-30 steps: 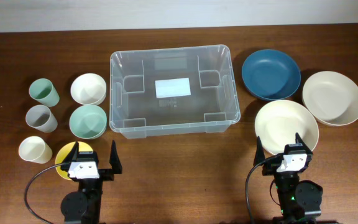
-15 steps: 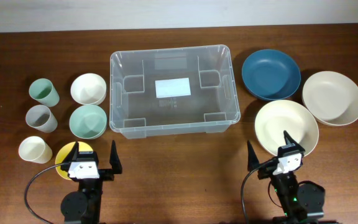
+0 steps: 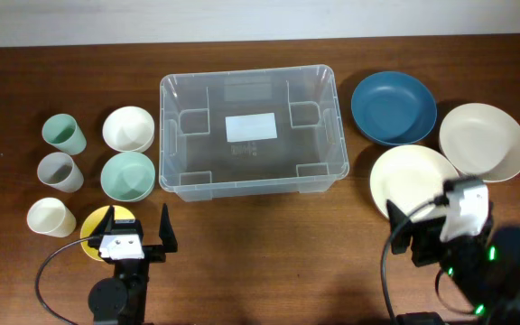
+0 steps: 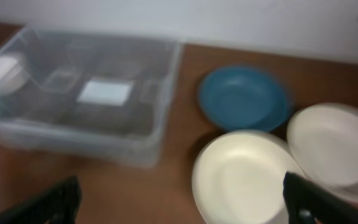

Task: Pack container
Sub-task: 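Move the right gripper to the rim of the front cream plate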

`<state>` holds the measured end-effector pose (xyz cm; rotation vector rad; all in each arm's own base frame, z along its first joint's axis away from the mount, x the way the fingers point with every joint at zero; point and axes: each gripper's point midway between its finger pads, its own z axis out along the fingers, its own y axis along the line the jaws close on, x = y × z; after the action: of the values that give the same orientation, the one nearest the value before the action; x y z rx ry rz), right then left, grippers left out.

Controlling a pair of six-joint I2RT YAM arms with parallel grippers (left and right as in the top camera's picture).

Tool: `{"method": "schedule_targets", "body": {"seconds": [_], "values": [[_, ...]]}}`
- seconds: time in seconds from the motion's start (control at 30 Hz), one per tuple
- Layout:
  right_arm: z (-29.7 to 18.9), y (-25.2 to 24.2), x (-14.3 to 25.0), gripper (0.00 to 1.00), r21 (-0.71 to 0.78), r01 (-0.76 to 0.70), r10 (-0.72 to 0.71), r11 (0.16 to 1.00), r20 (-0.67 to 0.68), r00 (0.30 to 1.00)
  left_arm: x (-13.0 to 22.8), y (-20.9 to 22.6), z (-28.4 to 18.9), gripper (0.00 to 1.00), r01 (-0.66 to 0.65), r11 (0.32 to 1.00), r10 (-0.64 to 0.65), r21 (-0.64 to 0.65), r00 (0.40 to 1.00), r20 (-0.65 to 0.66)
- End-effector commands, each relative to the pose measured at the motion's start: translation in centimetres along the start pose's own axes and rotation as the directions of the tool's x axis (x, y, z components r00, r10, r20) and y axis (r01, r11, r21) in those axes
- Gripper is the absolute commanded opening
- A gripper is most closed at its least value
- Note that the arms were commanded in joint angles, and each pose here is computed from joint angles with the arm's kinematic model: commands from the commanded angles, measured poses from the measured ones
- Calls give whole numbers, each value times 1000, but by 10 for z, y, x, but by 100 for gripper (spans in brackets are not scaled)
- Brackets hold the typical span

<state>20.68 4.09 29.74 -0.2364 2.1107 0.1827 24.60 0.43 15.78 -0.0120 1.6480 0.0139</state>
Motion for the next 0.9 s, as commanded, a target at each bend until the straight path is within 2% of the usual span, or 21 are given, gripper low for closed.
{"method": "schedule_targets", "body": {"seconds": [0.0,0.07,0.1,0.17,0.2,0.27,0.33,0.47,0.53,0.67,0.87], "values": [[-4,37,-24,99,-224,-37,21,974,-72,997,1,-1,0,99,6,1000,-6,4,1000,-3],[3,29,-28,99,-192,-58,32,980,-133,991,2,-1,0,100,6,1000,-6,4,1000,-3],[9,18,-28,99,-126,-86,64,988,-170,983,1,-1,0,99,6,1000,-6,4,1000,-3],[16,-20,-20,99,117,-244,265,963,-222,938,1,-1,0,99,6,1000,-6,4,1000,-3],[17,-41,-13,99,249,-320,375,914,-217,901,2,-1,0,99,6,1000,-6,4,1000,-3],[9,-81,6,99,492,-455,582,742,-138,801,2,-1,0,99,6,1000,-6,4,1000,-3],[0,-106,19,99,608,-526,691,595,-53,721,2,-1,0,99,6,1000,-6,4,1000,-3],[-15,-144,40,99,702,-584,786,408,55,616,1,-1,0,100,6,1000,-6,4,1000,-3],[-15,-153,52,99,715,-606,829,349,66,555,1,-1,0,100,6,1000,-6,4,1000,-3],[-1,-158,92,99,744,-608,906,277,9,424,1,-1,0,99,6,1000,-6,4,1000,-3],[43,-160,149,99,754,-603,944,260,-68,323,1,-1,0,100,6,1000,-6,4,1000,-3]]}}
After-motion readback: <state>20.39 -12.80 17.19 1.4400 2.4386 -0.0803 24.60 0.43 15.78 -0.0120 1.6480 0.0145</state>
